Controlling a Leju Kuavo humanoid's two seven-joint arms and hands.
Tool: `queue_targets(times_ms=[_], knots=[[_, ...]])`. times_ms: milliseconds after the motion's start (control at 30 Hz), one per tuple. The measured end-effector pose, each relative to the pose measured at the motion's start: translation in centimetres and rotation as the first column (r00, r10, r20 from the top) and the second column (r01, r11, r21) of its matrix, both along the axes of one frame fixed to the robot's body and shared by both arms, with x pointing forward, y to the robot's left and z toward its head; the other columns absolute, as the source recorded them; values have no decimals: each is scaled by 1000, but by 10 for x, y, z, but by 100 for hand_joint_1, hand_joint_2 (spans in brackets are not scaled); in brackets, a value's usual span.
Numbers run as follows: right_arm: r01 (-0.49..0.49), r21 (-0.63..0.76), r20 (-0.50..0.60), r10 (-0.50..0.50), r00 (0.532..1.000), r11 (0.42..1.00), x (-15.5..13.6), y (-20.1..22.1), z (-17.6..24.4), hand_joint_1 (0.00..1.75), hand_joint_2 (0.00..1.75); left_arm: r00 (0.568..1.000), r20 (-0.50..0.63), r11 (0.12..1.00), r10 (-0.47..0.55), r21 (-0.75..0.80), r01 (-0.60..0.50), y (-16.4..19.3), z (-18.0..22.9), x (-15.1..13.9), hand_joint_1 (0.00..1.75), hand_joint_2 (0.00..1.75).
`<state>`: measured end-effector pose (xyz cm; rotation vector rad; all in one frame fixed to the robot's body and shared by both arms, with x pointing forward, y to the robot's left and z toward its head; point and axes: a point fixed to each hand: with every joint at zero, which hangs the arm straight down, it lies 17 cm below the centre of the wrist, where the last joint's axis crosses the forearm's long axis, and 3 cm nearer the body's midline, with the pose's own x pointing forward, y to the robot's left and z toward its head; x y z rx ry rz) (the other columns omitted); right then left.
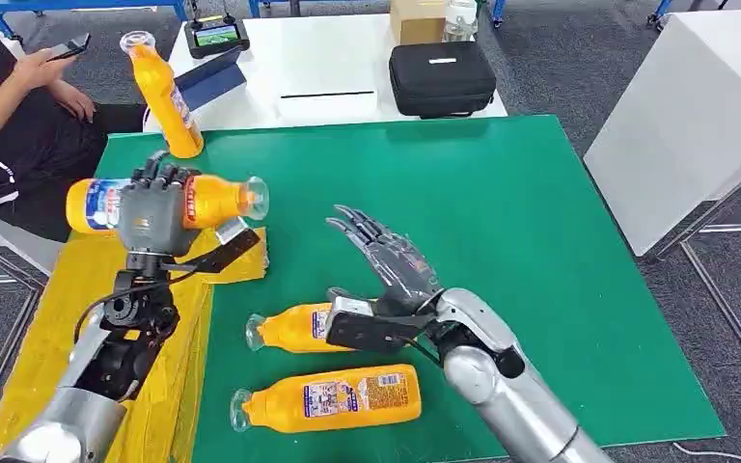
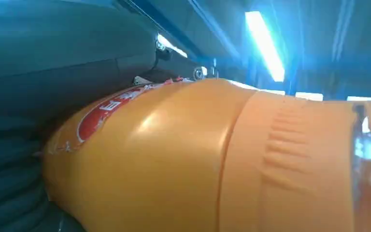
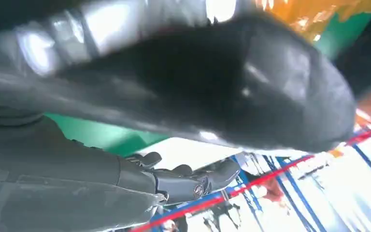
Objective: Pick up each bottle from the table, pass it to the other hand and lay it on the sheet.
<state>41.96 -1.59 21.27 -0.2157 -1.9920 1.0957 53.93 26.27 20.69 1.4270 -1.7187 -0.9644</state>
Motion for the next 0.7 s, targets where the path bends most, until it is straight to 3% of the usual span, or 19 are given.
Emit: queue_targets(times_ms=[133, 267, 433, 467, 500, 567, 700], knots=[[-30, 20, 5, 30, 1000, 999, -12, -10, 4, 0, 0, 959, -282, 997, 19, 81, 4, 7, -89, 12, 175, 175], [-36, 33, -7, 36, 999, 999, -19, -23, -5, 0, 0, 843, -538, 991, 23, 125, 53, 14, -173, -2, 175, 175], [-43, 31, -18, 44, 999, 999, -20, -29, -9, 0, 0, 796, -604, 988, 41, 144, 58, 22, -185, 4, 175, 175], [-61, 33, -42, 62, 997, 998, -22, -28, -11, 0, 0, 765, -642, 987, 50, 147, 58, 25, -194, 2, 0, 0], [-80, 39, -70, 82, 994, 996, -24, -26, -14, 0, 175, 740, -669, 987, 64, 151, 51, 29, -199, 2, 0, 0], [-105, 50, -116, 110, 987, 993, -26, -26, -19, 0, 175, 709, -700, 988, 85, 153, 33, 37, -205, 2, 0, 0], [-108, 38, -145, 113, 983, 993, -24, -32, -25, 0, 175, 692, -715, 988, 104, 153, 10, 53, -207, 2, 0, 0]])
